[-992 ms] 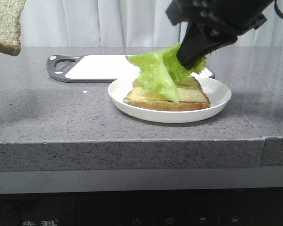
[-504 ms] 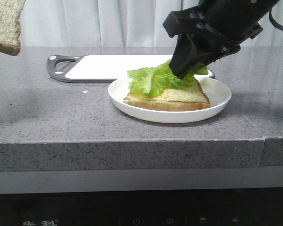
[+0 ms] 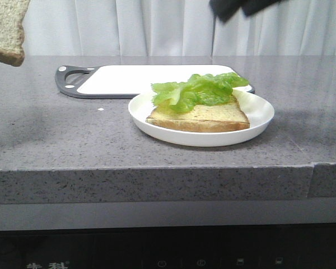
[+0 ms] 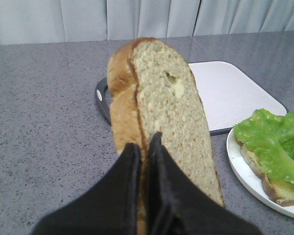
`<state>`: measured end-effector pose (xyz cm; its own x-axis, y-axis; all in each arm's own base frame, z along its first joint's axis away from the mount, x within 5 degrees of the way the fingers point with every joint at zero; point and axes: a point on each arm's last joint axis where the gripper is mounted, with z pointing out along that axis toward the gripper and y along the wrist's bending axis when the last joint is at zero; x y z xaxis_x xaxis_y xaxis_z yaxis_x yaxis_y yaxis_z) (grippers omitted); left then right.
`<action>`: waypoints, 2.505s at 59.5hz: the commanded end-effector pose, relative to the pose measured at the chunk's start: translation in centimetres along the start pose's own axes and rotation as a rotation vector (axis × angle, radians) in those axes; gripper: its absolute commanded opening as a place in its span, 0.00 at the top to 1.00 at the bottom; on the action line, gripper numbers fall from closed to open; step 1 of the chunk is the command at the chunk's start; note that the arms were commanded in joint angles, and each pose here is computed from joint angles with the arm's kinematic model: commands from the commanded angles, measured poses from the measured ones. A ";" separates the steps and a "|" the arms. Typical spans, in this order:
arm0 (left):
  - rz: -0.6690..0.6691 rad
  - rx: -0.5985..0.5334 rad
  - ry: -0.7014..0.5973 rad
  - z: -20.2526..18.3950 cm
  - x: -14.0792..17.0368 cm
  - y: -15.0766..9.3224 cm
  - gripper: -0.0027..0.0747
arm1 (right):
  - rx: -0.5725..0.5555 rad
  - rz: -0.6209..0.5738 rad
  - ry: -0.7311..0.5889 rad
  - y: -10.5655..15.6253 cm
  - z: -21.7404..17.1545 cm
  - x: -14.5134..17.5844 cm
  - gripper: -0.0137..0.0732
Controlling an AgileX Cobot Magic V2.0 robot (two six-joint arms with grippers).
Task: Left arm grabs bread, right arm adds lettuce
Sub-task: 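Open the right gripper and raise it away from the lettuce, then lower the held bread slice with the left gripper onto the lettuce, then open the left gripper and lift it away from the sandwich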
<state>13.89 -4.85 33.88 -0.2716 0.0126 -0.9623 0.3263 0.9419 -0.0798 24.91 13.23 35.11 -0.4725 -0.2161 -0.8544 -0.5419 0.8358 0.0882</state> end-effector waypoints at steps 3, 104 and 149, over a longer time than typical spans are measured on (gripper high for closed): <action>-0.037 0.001 -0.104 -0.4 -1.6 0.0 0.99 | 0.014 -0.027 -0.173 0.6 -4.6 -2.1 0.47; -0.616 0.746 0.566 23.2 -1.3 -7.4 0.91 | 0.018 -0.077 -0.387 2.6 -16.4 8.9 0.91; -0.411 0.751 0.396 15.8 -7.5 -4.7 0.99 | 0.027 -0.074 -0.416 2.5 -16.5 8.6 0.91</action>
<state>30.25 -15.36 33.69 -0.8087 0.0085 -0.5882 0.5262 0.4575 -0.7168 7.83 5.37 34.82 -0.2021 -0.1112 -0.9730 -0.5699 0.8214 0.0245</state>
